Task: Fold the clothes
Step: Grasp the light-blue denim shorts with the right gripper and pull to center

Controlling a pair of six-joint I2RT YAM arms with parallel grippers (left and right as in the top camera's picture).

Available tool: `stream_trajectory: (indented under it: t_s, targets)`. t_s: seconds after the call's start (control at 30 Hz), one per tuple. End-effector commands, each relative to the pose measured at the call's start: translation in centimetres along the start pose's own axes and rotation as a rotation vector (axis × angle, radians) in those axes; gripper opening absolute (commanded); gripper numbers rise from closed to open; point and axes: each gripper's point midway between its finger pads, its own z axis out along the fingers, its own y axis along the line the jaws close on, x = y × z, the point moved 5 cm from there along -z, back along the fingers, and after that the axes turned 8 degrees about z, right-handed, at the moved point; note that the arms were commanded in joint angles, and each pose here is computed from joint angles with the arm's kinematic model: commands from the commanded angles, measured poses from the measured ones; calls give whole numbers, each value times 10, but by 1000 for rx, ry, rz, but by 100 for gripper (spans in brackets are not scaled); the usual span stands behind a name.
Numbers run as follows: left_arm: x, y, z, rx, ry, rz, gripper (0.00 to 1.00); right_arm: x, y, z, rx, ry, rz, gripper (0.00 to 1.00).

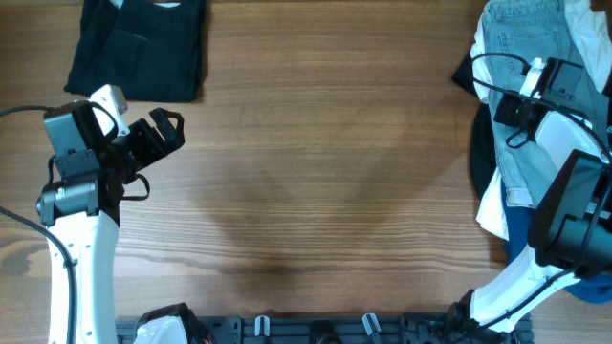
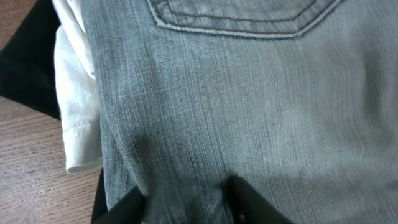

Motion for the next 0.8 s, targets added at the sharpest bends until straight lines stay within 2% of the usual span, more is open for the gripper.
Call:
stream_trajectory:
  t_s: [0.0, 0.03, 0.13, 0.2, 0.27, 0.33, 0.37, 0.43, 0.57, 0.63, 0.77]
  targets:
    - [-6, -3, -3, 19, -15, 0, 100, -4, -2, 2, 14, -10, 1, 13]
    - [-6, -3, -3, 19, -15, 0, 100, -6, -1, 0, 13, -16, 1, 5]
    - [-6, -3, -3, 19, -15, 1, 100, -14, 1, -15, 1, -40, 6, 4]
    - [-6, -3, -3, 19, -16, 0, 96, -25, 12, -38, -41, -72, -10, 4]
    - [-7, -3, -3, 20, -23, 3, 91, -39, 41, -79, -148, -125, -55, 4]
    - [-9, -3, -3, 22, -34, 0, 84, -40, 117, -144, -298, -201, -184, 4]
    - [-10, -3, -3, 23, -34, 0, 83, -34, 140, -154, -340, -200, -215, 4]
    - [-10, -3, -3, 22, -35, 0, 83, -18, 178, -164, -408, -183, -272, 4]
    - [-10, -3, -3, 22, -36, 1, 84, 40, 271, -183, -589, -107, -435, 4]
    - [-10, -2, -3, 17, -38, -1, 84, 80, 316, -195, -670, -63, -524, 4]
    - [-12, 4, -5, 3, -47, -15, 87, 152, 370, -214, -773, 13, -681, 4]
